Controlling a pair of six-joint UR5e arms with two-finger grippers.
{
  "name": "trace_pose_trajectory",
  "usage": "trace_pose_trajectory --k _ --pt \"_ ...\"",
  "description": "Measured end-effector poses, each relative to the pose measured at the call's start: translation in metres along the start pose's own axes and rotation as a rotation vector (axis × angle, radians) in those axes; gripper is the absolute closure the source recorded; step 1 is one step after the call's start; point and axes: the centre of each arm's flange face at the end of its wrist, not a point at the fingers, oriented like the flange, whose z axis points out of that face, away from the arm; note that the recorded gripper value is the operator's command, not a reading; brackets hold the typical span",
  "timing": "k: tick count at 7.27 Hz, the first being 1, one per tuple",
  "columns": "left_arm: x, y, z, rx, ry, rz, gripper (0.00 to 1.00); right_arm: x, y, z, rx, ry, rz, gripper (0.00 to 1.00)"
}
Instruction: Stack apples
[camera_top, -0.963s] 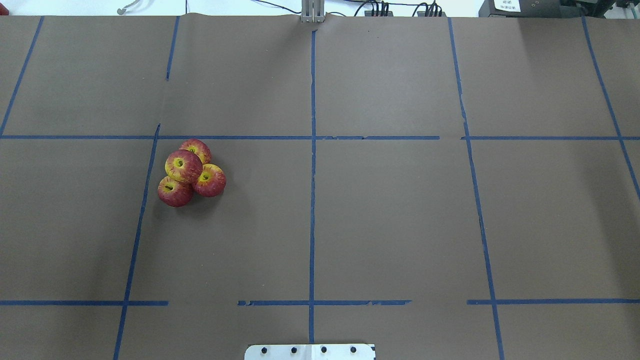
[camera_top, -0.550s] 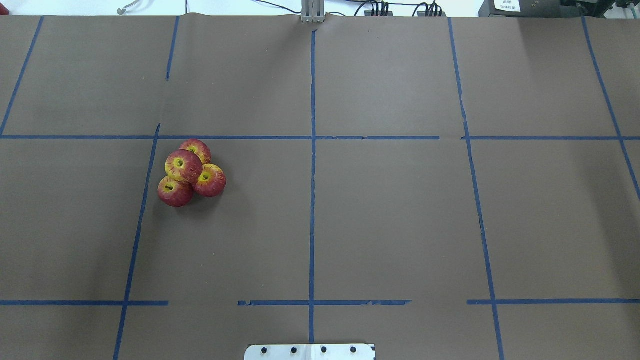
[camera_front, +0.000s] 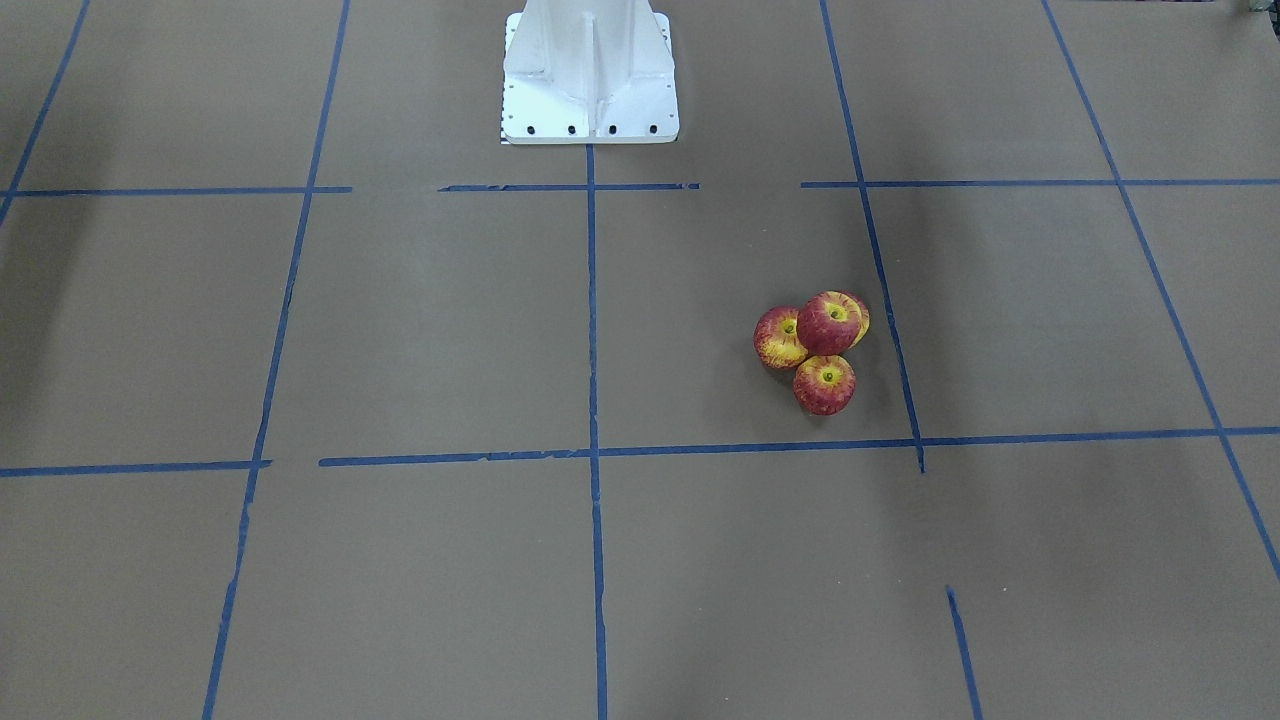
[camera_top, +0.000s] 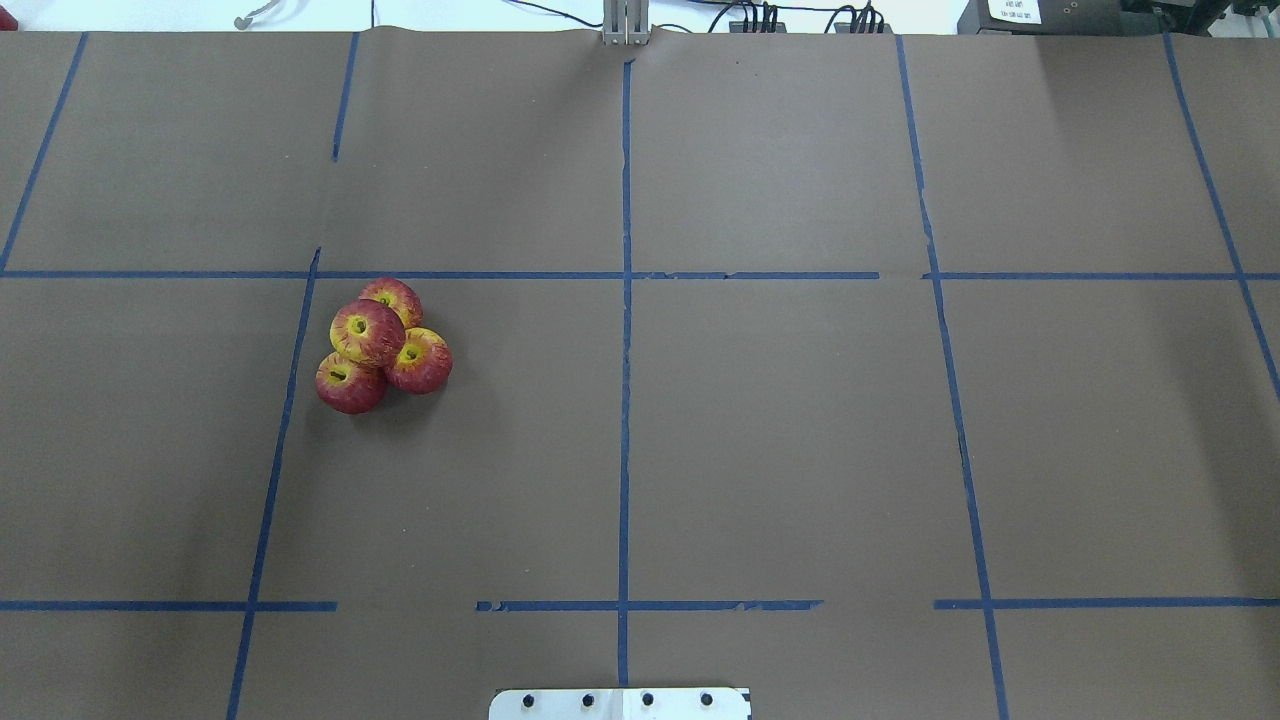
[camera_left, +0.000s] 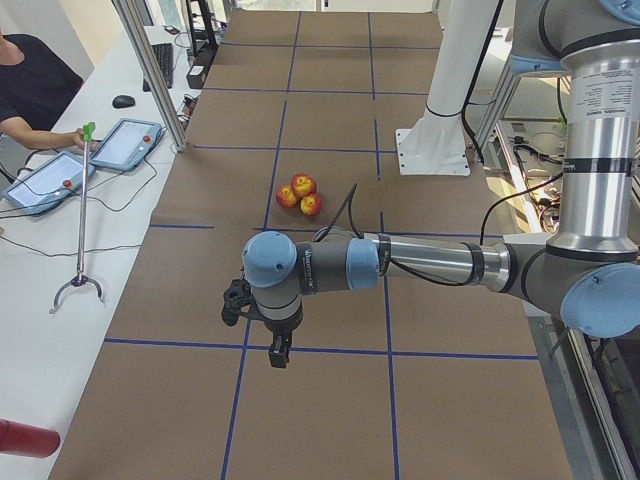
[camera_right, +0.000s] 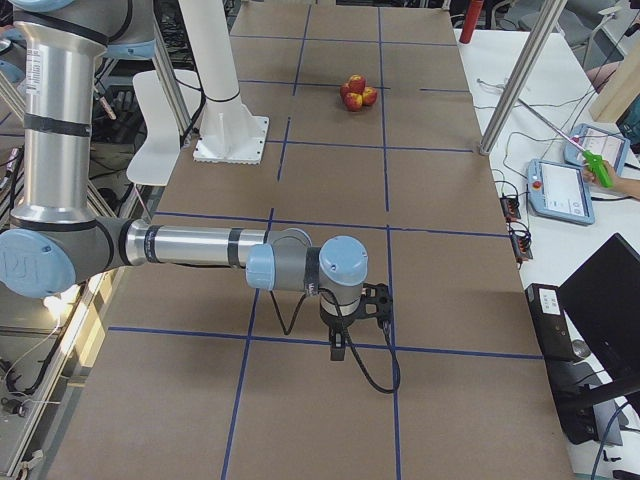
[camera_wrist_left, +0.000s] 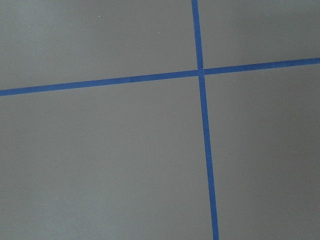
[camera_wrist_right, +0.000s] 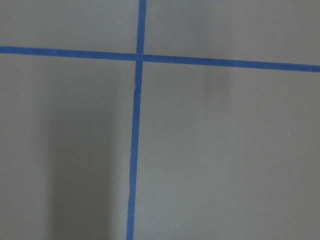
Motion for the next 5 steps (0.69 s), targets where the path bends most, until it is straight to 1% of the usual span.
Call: trace_pose_trajectory --k 2,5 --pt "-0.0050 -0.0025 0.0056 -0.013 0.003 -0.009 0.00 0.0000 0.0000 0.0001 0.000 0.000 0.000 0.00" --pt "0.0000 -0.0044 -0.0003 -0.003 0.001 0.000 0.00 -0.0002 -0.0001 -0.0002 0.001 0.000 -0.001 0.00"
